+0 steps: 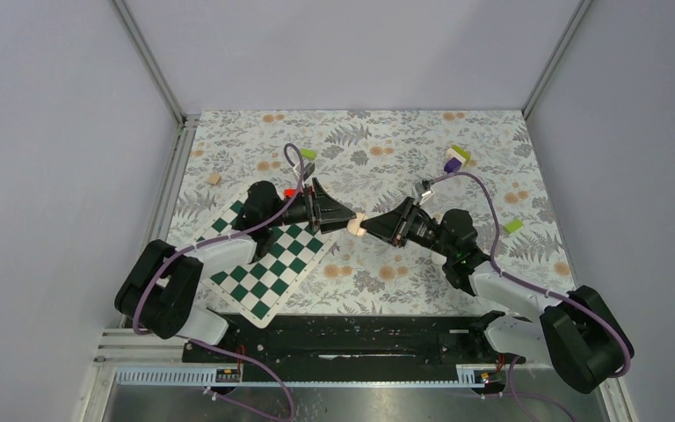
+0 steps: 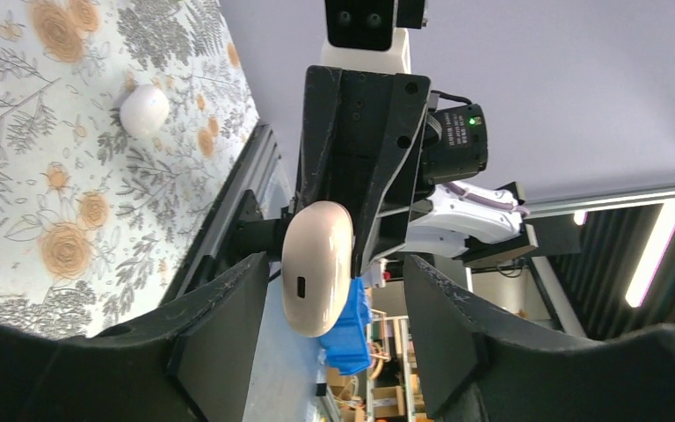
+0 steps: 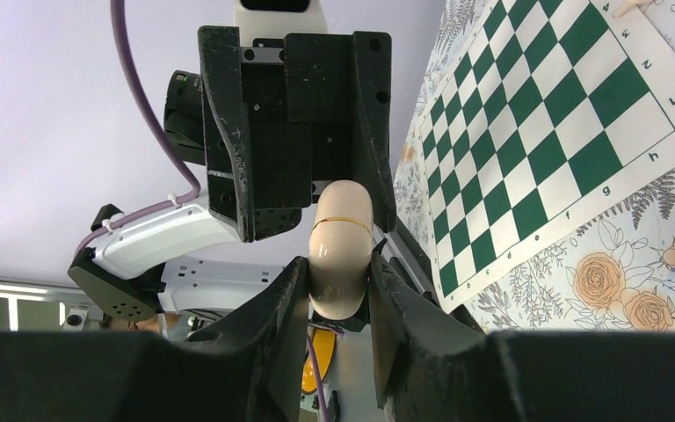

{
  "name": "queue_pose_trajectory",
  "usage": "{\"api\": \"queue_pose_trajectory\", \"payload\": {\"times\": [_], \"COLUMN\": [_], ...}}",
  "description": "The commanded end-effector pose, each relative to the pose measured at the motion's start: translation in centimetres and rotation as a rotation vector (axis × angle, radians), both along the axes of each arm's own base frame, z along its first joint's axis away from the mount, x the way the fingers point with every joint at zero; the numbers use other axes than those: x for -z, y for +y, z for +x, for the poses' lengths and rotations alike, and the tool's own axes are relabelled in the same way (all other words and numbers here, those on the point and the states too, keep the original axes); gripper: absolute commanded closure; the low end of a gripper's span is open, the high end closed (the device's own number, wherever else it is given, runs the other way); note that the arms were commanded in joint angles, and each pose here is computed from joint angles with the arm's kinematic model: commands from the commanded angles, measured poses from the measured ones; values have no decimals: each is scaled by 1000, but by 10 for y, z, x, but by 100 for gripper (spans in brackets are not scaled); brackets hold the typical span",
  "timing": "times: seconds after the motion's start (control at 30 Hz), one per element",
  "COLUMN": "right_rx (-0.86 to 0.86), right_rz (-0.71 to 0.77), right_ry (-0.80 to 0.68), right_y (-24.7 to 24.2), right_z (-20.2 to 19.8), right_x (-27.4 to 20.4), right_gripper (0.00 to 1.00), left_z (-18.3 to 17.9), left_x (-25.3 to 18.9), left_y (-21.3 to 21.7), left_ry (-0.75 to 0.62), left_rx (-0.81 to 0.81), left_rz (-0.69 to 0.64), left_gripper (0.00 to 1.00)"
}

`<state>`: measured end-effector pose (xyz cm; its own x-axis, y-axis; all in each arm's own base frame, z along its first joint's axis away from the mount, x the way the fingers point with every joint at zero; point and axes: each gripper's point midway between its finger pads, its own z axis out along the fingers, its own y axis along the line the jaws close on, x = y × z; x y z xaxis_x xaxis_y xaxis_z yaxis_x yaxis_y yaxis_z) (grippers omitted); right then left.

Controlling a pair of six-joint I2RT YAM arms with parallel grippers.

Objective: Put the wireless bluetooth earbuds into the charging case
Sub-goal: Pass from the right arm to the left

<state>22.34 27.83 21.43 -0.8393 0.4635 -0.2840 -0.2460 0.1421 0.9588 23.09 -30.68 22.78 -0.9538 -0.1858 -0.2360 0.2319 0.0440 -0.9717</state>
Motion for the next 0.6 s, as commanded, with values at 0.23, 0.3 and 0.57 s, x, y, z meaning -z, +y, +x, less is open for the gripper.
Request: {"api": "queue_pose_trajectory", "payload": {"times": [0.23,0.3,0.57], "right_rx": [-31,-35,-34], "right_rz": [70,76,70], "right_ry": [-92,-88,-79], "right_y": [7,8,6], "right_z": [4,5,2], "right_x": [-35,-35,-36], "right_gripper": [100,100,72], "left_z": [-9,-8,-1], "left_x": [-23,-22,-7], "left_y": [2,2,2], "left_ry": [-75,-69,-46], "left_rx": [34,32,-10], "left_rz": [-102,-99,-18], "left_gripper": [63,74,100]}}
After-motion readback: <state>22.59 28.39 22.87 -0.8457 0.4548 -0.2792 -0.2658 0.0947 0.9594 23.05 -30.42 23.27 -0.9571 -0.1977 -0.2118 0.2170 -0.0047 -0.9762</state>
